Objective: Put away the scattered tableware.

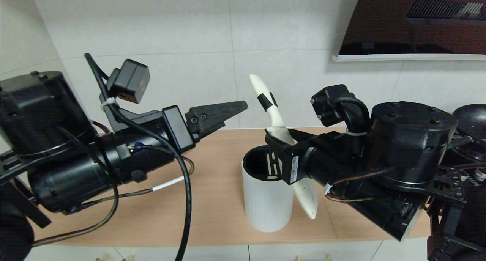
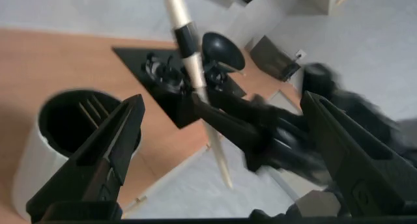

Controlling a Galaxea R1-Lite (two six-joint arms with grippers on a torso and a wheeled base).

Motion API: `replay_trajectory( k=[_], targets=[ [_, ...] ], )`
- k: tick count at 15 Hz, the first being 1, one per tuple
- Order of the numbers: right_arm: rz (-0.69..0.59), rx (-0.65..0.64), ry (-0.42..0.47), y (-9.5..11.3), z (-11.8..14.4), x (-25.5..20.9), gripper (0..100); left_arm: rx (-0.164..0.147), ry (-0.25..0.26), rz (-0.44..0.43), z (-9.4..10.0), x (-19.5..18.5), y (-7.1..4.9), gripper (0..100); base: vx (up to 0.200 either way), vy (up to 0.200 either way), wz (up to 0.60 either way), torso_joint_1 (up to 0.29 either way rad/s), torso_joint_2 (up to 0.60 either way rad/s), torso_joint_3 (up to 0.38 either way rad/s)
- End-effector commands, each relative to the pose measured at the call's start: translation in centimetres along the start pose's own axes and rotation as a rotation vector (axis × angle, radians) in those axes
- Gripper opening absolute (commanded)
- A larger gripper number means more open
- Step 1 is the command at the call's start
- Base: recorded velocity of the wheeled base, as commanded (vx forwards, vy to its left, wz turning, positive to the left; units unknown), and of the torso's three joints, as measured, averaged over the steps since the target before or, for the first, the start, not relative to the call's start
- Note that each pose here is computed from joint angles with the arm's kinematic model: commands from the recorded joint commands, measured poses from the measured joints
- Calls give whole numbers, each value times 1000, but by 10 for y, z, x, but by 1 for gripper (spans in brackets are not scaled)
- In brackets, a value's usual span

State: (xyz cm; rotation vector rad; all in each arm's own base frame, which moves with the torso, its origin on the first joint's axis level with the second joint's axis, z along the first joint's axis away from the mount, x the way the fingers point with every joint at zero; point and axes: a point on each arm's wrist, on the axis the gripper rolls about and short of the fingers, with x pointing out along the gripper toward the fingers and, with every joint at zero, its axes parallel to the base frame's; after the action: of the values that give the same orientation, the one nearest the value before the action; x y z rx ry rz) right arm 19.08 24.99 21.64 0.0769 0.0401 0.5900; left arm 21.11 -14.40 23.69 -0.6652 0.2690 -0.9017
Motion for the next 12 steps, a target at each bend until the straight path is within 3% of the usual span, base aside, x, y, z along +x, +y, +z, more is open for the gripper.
replay_trajectory(
  k=[1, 4, 12],
  targets=[
    [32, 0, 0, 9, -2, -2, 0, -14, 40, -5, -15, 14, 7, 100, 0, 0, 0, 0, 0, 0],
    [69, 3, -7, 22, -4, -5, 0, 4, -16, -14, -20, 28, 13, 100, 0, 0, 0, 0, 0, 0],
    [142, -12, 29, 39, -16, -20, 0, 13, -41, -23, -17, 29, 12, 100, 0, 0, 0, 0, 0, 0]
  ],
)
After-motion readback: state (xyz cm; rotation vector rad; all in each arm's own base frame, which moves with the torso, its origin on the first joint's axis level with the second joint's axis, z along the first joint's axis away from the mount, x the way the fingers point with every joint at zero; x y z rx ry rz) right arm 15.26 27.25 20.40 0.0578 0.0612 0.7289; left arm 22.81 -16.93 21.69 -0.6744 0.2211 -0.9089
